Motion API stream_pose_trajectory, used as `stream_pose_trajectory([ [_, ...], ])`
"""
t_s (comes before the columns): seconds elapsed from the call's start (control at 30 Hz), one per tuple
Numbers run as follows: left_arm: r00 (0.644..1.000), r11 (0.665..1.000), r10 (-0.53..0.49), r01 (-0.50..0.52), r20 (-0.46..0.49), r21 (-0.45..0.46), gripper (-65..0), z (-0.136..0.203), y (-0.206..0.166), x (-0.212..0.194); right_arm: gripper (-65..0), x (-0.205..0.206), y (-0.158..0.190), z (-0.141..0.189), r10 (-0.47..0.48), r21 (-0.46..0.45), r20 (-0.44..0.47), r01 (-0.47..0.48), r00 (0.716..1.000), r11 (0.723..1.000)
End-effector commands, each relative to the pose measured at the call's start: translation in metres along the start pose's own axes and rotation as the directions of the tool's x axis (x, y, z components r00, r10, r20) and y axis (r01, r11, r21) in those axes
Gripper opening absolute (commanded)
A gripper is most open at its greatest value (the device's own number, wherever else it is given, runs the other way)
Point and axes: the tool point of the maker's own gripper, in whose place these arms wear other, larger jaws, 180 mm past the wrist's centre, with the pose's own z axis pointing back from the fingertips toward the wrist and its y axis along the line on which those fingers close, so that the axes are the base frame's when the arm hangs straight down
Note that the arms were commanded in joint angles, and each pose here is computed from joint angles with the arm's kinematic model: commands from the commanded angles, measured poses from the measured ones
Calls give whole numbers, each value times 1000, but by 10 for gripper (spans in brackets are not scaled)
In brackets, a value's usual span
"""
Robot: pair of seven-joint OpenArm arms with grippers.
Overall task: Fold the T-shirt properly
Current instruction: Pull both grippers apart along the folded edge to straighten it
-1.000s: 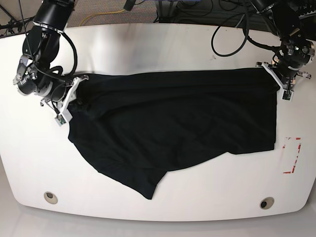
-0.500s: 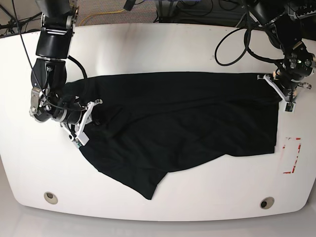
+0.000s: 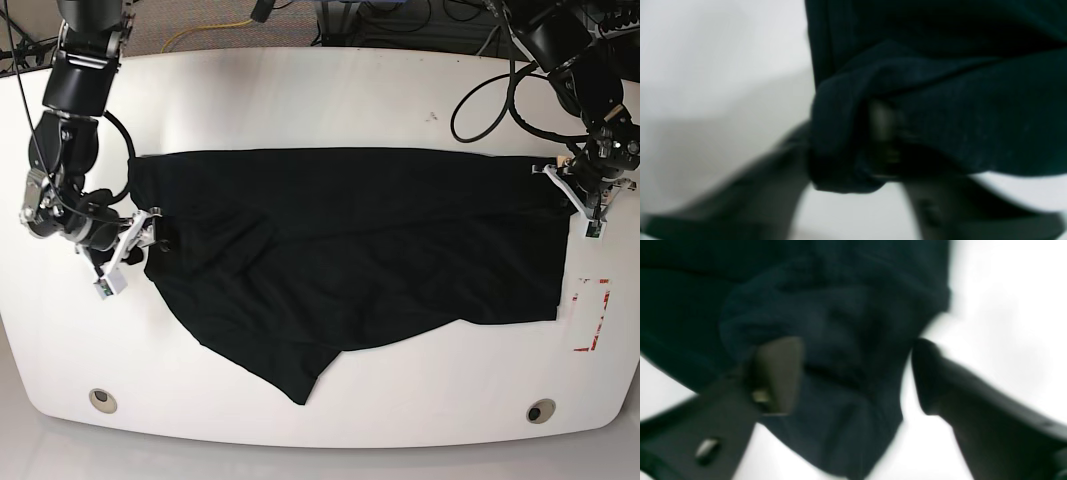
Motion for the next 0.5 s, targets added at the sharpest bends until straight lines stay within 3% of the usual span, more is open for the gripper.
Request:
stream_pose_trajectory([
  [0.0,999,1000,8,-8,40,13,-378,2,8,13,-94,3,-16,28,7,-73,47,-3,999,997],
  [0.07,999,1000,6,-7,47,14,-343,3,7,15,-92,-8,-21,37,-9,-98,39,13,999,995],
  [0.17,999,1000,10,-10,41,10,-343,1,7,12,-114,-32,-28,48,-16,-126,-21,13,1000,992],
  [0.33,999,1000,19,-19,34,0,-342,-2,6,10,-152,-69,-19,43,-62,-106,-85,53,994,993],
  [0.47,997,998,50,-48,53,-28,-342,-13,3,13,-154,-85,-14,40,-104,-111,-82,95,991,989],
])
